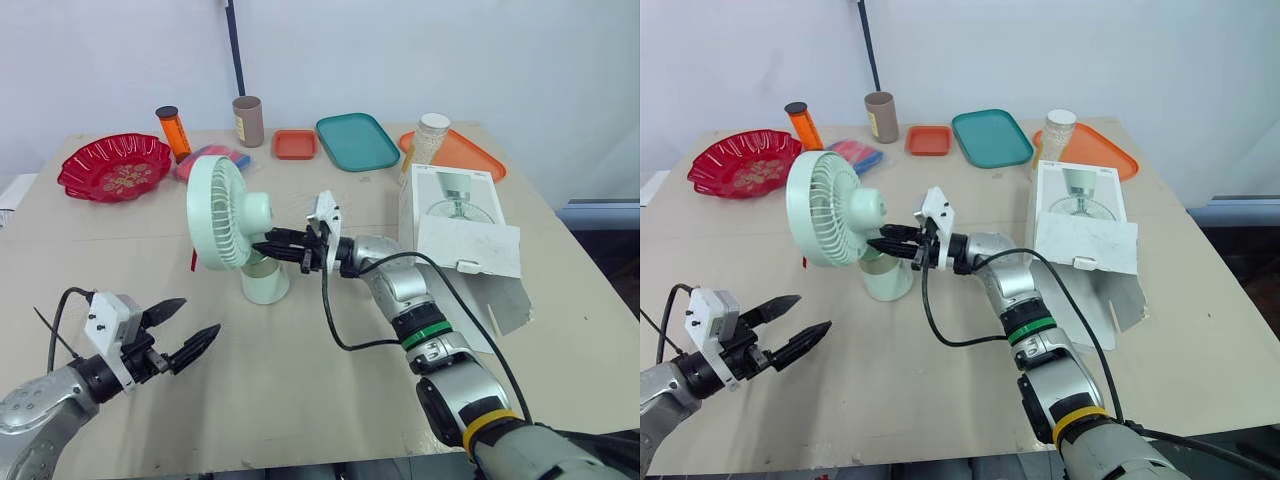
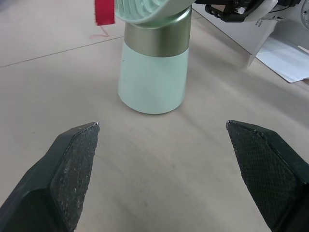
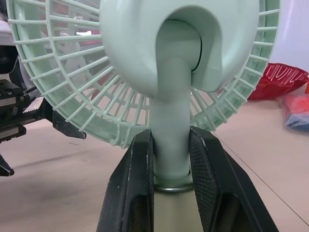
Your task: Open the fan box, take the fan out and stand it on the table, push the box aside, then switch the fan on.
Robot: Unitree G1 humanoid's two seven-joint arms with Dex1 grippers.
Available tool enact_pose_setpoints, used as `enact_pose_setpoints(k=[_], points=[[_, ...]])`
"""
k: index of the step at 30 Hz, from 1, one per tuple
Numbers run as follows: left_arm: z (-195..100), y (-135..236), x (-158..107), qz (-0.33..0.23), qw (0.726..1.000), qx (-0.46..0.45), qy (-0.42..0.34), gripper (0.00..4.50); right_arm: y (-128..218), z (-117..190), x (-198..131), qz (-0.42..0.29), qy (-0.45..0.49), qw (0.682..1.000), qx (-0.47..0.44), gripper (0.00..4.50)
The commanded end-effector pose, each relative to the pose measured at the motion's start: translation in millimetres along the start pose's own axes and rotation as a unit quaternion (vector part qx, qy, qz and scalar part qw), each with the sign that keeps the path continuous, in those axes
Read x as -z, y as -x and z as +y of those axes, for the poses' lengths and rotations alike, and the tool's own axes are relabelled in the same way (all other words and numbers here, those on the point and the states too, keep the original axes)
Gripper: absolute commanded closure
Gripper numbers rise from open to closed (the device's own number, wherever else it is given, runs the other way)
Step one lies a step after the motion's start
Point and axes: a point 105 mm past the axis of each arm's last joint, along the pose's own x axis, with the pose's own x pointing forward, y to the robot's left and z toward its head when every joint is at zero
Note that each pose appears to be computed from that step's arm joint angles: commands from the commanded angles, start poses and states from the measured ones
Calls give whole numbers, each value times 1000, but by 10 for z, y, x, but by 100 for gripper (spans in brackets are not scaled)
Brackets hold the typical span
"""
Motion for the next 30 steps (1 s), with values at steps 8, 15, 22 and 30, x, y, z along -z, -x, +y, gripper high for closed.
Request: enact_pose_setpoints(k=[8,15,22,30], points=[[-22,-69,-84,-13,1000,13,-19,0,50,131,-7,2,17,999,-39,28],[9,-64,-73,-13,1000,16,-23,0,192,200,19,25,22,998,-52,12],[237,-13,-104,-18,999,-4,-49,0,712,259,-205,53,42,998,-4,12],[401,-57,-202,-31,997,-5,-75,0,976,396,-461,76,64,993,59,12]])
